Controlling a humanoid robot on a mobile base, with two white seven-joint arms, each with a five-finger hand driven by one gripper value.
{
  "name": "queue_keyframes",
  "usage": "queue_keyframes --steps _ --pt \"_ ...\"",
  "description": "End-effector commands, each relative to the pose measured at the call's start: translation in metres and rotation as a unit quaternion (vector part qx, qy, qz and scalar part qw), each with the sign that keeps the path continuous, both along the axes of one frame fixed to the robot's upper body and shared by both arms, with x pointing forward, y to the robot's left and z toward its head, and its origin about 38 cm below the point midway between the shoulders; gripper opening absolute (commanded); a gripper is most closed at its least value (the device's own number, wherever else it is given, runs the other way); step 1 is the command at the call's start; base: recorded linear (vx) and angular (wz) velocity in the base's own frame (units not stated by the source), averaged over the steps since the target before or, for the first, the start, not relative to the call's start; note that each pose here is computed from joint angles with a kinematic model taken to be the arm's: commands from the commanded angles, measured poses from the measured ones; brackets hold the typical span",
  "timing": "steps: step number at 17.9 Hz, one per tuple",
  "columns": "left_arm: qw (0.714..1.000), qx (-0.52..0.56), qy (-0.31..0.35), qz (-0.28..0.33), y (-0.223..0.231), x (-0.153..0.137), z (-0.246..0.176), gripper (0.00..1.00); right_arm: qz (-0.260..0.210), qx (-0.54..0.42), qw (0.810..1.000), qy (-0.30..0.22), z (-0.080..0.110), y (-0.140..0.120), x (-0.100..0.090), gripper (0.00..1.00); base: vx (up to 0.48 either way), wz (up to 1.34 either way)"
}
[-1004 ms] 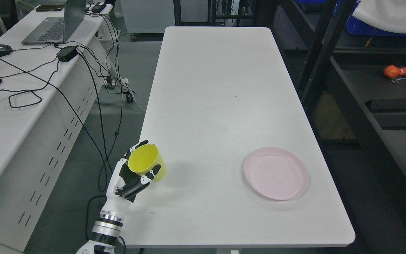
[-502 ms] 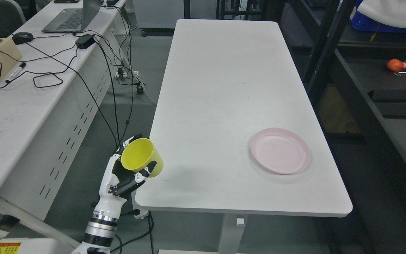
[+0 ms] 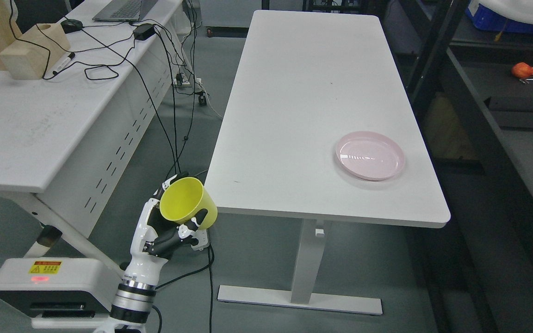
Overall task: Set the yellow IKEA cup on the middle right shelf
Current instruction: 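Hold the cup in the left hand while turning toward the shelves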
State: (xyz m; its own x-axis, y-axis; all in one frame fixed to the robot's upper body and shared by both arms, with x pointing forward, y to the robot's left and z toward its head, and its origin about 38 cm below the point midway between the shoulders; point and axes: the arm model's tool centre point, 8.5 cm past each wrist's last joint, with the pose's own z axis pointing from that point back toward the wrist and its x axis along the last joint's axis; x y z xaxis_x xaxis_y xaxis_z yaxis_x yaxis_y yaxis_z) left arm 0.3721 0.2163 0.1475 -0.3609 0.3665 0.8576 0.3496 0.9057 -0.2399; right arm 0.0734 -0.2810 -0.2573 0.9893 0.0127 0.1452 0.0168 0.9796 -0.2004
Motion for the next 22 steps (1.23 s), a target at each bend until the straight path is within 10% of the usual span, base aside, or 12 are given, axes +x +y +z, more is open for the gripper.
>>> queue_keyframes --steps 1,22 --pt "1.0 0.008 -0.01 -0.012 -0.005 -0.002 0.007 0.01 -0.004 -0.006 1.0 0.007 0.0 -0.01 -0.009 0.99 -0.284 -0.19" --pt "0.999 -0.002 -0.015 -0.031 -0.015 -0.002 0.01 0.01 -0.004 -0.006 1.0 0.007 0.0 -0.01 -0.009 0.99 -0.249 -0.65"
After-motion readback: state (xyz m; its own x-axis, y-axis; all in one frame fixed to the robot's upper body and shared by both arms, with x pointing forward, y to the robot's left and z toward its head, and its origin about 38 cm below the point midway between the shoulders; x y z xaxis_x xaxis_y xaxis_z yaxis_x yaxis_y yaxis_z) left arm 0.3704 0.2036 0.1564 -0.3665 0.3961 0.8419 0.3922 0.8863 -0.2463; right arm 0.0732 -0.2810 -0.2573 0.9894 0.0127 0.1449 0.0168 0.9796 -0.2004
